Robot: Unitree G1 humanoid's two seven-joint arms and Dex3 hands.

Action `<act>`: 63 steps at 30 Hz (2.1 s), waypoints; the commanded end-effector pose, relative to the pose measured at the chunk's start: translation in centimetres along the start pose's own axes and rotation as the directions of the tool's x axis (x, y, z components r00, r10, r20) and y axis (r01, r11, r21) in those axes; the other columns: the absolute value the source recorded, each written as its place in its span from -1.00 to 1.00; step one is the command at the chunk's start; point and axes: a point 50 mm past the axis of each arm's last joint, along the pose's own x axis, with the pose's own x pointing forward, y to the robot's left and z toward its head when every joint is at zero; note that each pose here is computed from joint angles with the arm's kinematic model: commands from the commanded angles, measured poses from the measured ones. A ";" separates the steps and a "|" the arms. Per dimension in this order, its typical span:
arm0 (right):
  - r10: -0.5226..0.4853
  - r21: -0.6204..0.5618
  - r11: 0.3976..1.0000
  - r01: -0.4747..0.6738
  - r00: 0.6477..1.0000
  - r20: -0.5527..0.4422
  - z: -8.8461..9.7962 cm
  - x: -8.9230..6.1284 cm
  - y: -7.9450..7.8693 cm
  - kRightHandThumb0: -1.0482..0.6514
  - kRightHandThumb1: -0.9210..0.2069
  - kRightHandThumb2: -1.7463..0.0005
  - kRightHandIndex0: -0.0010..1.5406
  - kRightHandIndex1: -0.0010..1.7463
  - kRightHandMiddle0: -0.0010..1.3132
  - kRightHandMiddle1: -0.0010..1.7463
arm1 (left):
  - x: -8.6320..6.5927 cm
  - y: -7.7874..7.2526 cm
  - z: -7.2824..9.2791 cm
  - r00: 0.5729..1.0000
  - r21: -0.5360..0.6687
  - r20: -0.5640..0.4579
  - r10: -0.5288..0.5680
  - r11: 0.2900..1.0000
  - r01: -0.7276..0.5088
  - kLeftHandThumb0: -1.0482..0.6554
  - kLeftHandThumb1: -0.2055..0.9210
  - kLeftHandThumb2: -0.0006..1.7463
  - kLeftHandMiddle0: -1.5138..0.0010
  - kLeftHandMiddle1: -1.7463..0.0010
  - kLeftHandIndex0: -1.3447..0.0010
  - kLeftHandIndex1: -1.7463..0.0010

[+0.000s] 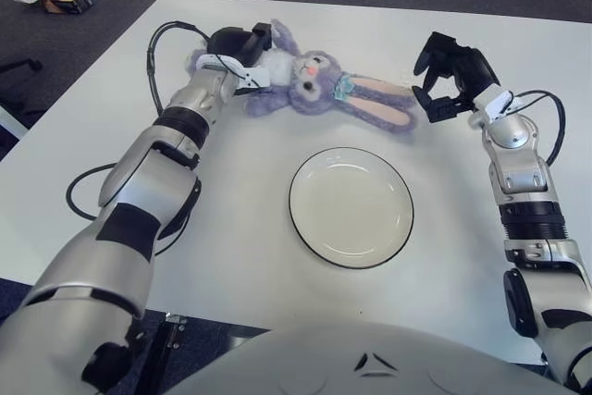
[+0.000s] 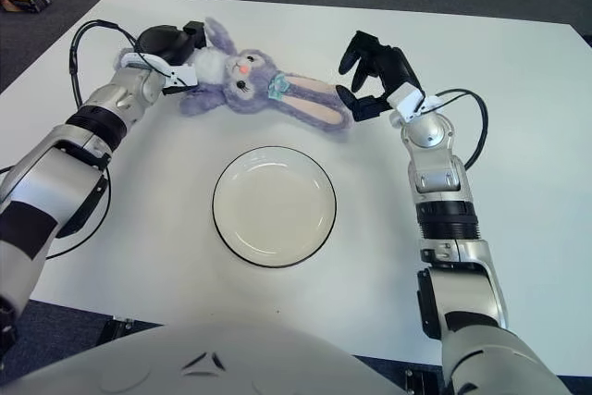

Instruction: Put the doll into the plate.

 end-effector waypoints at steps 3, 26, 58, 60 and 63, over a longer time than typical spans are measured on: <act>0.005 -0.094 0.996 -0.003 1.000 0.023 0.6 0.3 0.0 0.22 -0.11 -0.30 -0.27 0.77 -0.38 1.00 | 0.2 -1.6 2.7 0.997 -0.013 0.059 -0.051 0.999 0.052 0.23 -0.57 0.84 -0.10 -0.90 0.09 -1.00; 0.058 -0.280 0.959 -0.053 0.998 0.007 1.4 1.0 1.1 0.23 -0.67 0.17 -0.47 0.76 -0.72 1.00 | 1.4 -0.8 7.3 0.996 -0.174 0.015 -0.091 0.980 0.093 0.23 -0.81 0.99 -0.24 -0.84 -0.07 -1.00; 0.201 -0.489 0.817 -0.306 0.946 -0.256 -1.0 1.9 1.8 -0.93 -1.00 0.71 -1.00 -0.39 -1.00 -0.36 | 1.7 -0.8 10.9 0.995 -0.357 -0.075 -0.060 0.934 0.029 0.23 -0.74 0.97 -0.20 -0.92 0.00 -1.00; 0.214 -0.488 0.811 -0.324 0.939 -0.268 -1.1 1.9 1.8 -0.97 -1.00 0.70 -1.00 -0.59 -1.00 -0.50 | 1.8 -0.9 11.0 0.995 -0.357 -0.082 -0.055 0.934 0.022 0.23 -0.77 0.99 -0.21 -0.92 -0.01 -1.00; 0.226 -0.484 0.806 -0.341 0.933 -0.282 -1.3 2.0 1.9 -0.99 -1.00 0.66 -1.00 -0.83 -1.00 -0.65 | 1.9 -1.1 11.2 0.994 -0.359 -0.093 -0.051 0.933 0.014 0.23 -0.79 0.99 -0.23 -0.90 -0.03 -1.00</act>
